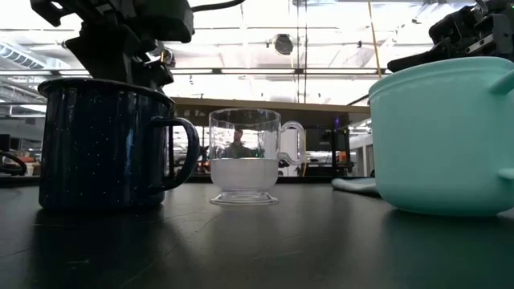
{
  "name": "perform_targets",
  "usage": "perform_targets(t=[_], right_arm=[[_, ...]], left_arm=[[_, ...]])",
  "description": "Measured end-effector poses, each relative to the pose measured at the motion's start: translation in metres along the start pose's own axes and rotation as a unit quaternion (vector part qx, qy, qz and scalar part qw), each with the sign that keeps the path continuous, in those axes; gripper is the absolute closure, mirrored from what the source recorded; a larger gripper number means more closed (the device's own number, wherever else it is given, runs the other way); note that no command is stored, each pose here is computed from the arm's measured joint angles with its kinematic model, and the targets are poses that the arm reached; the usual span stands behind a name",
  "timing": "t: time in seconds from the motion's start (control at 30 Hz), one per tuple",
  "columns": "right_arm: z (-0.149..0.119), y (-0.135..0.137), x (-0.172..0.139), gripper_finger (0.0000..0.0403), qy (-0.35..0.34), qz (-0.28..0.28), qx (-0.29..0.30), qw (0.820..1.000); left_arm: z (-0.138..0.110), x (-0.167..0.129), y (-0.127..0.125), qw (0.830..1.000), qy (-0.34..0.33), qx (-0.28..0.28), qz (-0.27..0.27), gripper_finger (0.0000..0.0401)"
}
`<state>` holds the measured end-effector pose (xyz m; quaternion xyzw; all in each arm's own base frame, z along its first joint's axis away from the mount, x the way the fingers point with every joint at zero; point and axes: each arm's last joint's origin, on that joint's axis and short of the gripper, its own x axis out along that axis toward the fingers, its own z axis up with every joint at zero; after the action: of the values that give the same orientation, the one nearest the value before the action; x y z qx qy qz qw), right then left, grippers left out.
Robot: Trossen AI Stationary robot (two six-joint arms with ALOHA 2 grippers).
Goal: Stack small to large cups/mugs on shelf
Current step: Put the dark blue mug on the shelf
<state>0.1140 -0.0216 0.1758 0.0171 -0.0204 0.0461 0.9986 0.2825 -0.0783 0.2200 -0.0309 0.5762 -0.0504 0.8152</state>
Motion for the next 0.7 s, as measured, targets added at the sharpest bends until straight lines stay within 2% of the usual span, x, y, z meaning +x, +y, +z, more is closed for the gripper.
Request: perform_targets(t=[0.2, 0.43, 0.57, 0.7], right_arm=[[0.000, 0.000, 0.000, 0.0403, 0.001, 0.000, 0.001, 1.000], [0.000, 0.000, 0.000, 0.0403, 0.002, 0.000, 0.007, 1.000], [0.000, 0.000, 0.000, 0.0403, 0.002, 0.000, 0.010, 1.000], [0.000, 0.000, 0.000, 0.0403, 0.002, 0.000, 0.010, 1.000]], left_arm=[[-0.001, 0.000, -0.003, 1.000, 0.000, 0.005, -0.001, 0.0201], [-0.001, 0.001, -0.002, 1.000, -0.002, -0.014, 0.004, 0.0201], [-0.008, 0.006, 0.001, 0.999, 0.013, -0.042, 0.021, 0.0201], [-0.014, 0.013, 0.003, 0.999, 0.018, -0.043, 0.022, 0.0201]])
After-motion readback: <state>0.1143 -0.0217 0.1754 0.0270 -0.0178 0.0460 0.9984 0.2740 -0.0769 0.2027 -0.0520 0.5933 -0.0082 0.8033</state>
